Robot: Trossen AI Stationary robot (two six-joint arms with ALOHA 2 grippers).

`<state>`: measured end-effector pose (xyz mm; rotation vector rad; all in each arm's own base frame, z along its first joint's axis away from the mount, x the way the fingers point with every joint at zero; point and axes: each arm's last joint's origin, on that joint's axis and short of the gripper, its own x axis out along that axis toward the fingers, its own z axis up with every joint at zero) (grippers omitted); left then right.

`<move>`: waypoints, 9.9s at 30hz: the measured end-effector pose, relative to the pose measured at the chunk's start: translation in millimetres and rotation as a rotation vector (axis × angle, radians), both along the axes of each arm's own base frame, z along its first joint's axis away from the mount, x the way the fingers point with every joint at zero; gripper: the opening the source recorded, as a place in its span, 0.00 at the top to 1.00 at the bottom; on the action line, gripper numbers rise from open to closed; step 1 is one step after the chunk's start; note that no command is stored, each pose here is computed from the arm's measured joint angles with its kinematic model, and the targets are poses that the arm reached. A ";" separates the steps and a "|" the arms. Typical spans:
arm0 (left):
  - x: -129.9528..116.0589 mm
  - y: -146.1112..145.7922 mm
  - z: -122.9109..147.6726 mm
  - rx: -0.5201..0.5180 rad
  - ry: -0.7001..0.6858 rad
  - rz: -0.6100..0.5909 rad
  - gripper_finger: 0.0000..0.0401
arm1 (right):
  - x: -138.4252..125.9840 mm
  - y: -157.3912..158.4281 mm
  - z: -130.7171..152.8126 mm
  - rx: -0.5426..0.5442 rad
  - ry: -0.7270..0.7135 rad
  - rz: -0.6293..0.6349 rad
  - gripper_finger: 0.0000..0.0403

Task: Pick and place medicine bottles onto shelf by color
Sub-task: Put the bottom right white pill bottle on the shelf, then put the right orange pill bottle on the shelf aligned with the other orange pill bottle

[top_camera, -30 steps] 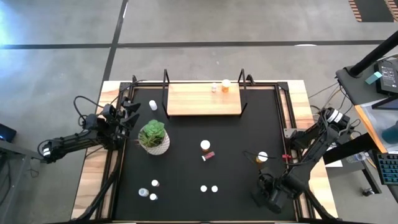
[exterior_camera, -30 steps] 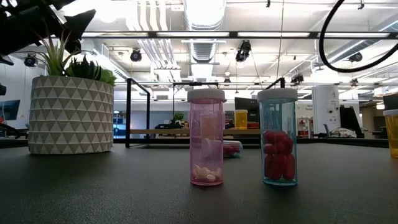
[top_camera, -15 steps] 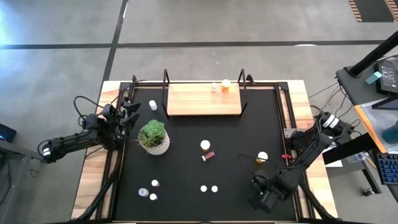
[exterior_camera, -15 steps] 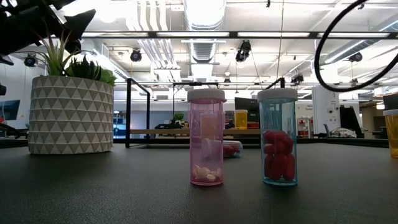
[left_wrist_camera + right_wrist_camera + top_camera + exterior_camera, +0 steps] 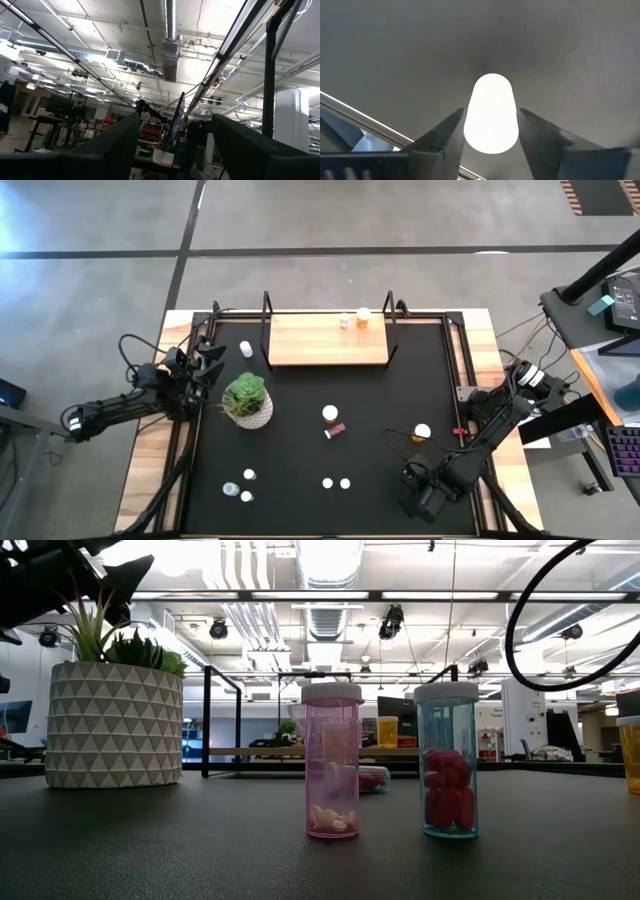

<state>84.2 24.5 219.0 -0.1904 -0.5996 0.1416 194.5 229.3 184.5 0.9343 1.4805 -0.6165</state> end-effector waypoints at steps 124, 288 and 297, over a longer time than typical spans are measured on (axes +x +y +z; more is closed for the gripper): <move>0.0 0.0 0.0 0.000 0.000 0.000 0.42 | 234.4 -439.5 62.0 -0.338 -0.228 0.677 0.64; 0.0 0.0 0.0 0.000 0.000 0.000 0.42 | 159.5 -359.5 193.9 -0.425 -0.185 0.093 0.28; 0.0 0.0 0.1 0.000 0.000 0.000 0.42 | 116.1 -279.8 172.6 -0.380 -0.052 -0.138 0.39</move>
